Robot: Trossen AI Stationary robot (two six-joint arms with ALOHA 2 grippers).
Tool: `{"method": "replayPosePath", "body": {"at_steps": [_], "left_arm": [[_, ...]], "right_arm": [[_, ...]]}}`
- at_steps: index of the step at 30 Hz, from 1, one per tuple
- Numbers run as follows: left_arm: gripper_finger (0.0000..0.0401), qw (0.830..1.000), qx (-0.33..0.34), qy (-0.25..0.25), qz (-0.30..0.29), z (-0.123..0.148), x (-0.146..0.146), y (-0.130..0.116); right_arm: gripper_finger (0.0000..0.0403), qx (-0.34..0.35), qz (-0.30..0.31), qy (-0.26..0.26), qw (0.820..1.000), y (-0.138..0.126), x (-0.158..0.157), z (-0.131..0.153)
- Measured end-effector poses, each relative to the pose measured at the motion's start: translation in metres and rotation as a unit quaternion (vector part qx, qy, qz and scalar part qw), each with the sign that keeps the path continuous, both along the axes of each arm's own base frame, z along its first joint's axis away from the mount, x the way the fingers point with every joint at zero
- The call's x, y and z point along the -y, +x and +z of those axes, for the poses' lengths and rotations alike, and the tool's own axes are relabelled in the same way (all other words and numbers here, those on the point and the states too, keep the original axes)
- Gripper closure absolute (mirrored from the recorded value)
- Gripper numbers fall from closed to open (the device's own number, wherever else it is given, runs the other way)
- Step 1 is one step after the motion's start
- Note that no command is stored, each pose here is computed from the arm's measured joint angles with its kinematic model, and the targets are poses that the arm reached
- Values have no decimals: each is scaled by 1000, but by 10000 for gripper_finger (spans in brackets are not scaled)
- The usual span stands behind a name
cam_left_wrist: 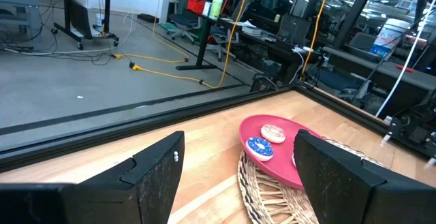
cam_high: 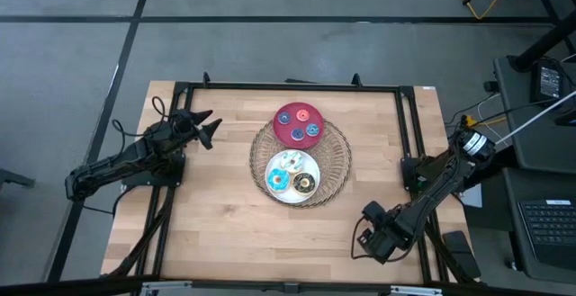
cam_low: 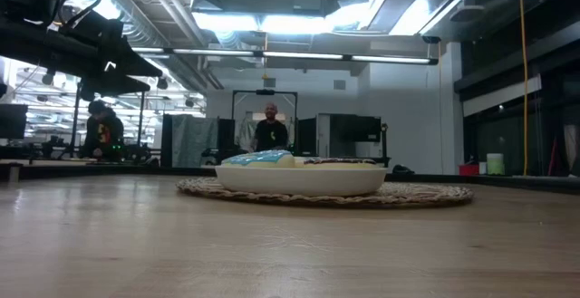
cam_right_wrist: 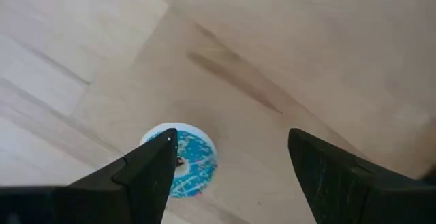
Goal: Pick & Place donuts
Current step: Put the small light blue donut on the red plate
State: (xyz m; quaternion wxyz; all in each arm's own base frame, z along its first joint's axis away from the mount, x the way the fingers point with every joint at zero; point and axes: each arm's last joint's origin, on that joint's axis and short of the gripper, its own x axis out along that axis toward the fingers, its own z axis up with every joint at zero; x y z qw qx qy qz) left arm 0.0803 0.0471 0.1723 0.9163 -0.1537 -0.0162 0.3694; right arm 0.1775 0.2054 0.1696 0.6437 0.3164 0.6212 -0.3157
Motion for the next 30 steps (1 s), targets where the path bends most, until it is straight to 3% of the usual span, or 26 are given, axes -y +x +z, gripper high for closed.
{"method": "replayPosePath", "body": {"at_steps": [4, 16, 23, 30], "left_arm": [[134, 1000, 0, 0, 0, 0, 0, 0], [134, 1000, 0, 0, 0, 0, 0, 0], [134, 1000, 0, 0, 0, 0, 0, 0], [134, 1000, 0, 0, 0, 0, 0, 0]], "right_arm": [[123, 10, -9, 7, 1000, -9, 0, 8], [126, 41, 4, 57, 998, -33, 3, -8], [162, 70, 32, 90, 993, -36, 4, -20], [194, 84, 45, 83, 992, -35, 4, -20]]}}
